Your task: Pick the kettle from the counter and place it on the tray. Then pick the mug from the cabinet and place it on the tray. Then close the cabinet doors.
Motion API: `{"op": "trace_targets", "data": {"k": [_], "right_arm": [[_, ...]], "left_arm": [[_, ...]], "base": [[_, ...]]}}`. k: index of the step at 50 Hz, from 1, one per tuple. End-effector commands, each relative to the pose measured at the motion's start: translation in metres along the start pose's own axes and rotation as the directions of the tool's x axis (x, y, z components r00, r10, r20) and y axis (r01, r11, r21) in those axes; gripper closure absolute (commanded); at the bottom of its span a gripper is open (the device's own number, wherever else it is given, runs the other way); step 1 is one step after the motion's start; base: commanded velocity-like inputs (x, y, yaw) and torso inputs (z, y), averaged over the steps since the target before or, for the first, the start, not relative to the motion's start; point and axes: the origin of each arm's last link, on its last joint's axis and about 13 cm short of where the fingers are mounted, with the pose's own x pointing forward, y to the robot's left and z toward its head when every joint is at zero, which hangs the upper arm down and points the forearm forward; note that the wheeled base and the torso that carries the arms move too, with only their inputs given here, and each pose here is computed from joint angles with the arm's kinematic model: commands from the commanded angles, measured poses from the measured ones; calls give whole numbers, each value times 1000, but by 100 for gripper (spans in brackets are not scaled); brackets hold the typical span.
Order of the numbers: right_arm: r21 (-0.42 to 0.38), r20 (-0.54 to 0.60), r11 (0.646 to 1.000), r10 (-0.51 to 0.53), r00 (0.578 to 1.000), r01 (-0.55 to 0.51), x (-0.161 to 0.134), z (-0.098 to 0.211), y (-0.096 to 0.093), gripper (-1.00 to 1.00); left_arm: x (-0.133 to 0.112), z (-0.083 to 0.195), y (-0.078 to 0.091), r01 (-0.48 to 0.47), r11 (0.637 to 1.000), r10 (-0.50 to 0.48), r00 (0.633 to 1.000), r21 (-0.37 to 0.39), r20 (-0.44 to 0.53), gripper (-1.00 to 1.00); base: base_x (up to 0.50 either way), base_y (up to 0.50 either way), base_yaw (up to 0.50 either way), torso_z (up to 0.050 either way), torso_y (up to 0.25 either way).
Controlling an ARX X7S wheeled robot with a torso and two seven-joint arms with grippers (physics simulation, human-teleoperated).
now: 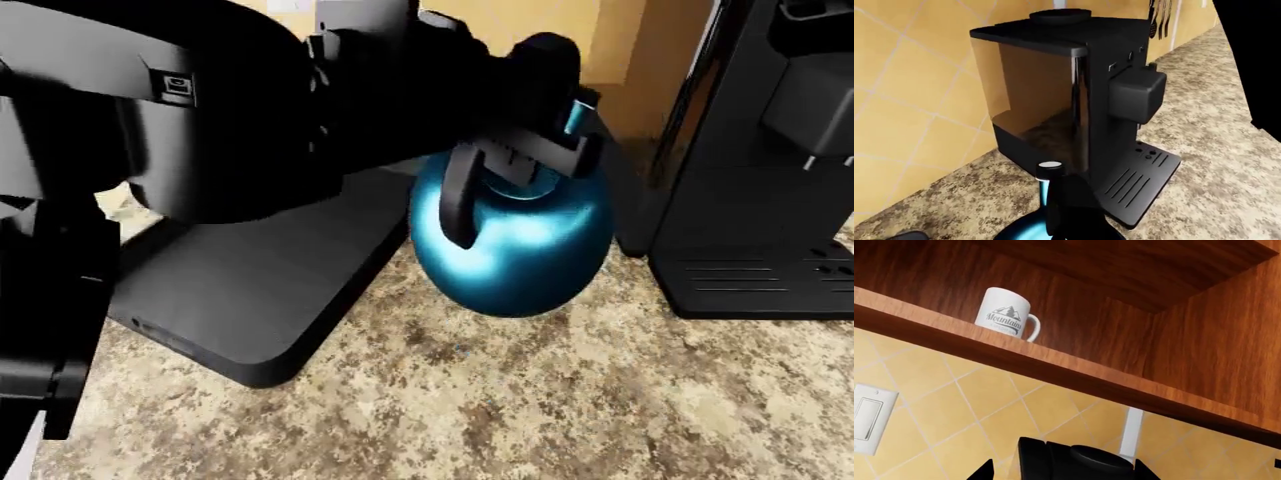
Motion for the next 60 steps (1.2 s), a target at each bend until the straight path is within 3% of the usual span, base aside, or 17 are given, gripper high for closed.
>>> {"op": "trace_targets", "data": {"k": [1, 13, 21, 24, 43, 60], "right_arm": [[-1, -2, 1000, -1, 1000, 1, 0, 0, 0, -100], [-5, 1, 1000, -3, 1000, 3, -2, 2, 0, -100], [-6, -2, 1000, -1, 1000, 1, -2, 2, 0, -100], [-6, -4, 1000, -3, 1000, 2, -2, 1, 0, -100], [-6, -12, 1000, -6, 1000, 6, -3, -1, -1, -100], [-6, -22, 1000, -14, 1000, 14, -4, -7, -2, -100]], "left_arm": [[-22, 37, 25, -254, 967, 256, 955, -31, 151, 100], [-13, 42, 79, -425, 902, 432, 883, -79, 184, 100], [-5, 31, 107, -511, 858, 508, 832, -48, 222, 100], [0, 24, 113, -551, 834, 535, 811, 4, 239, 100], [27, -8, 147, -629, 777, 616, 766, 20, 187, 100], [35, -15, 158, -650, 760, 642, 751, 2, 151, 100]], "base": [[0, 0, 0, 0, 0], [0, 0, 0, 0, 0], [0, 0, 0, 0, 0], [0, 0, 0, 0, 3], [0, 0, 0, 0, 1], [0, 0, 0, 1, 1]]}}
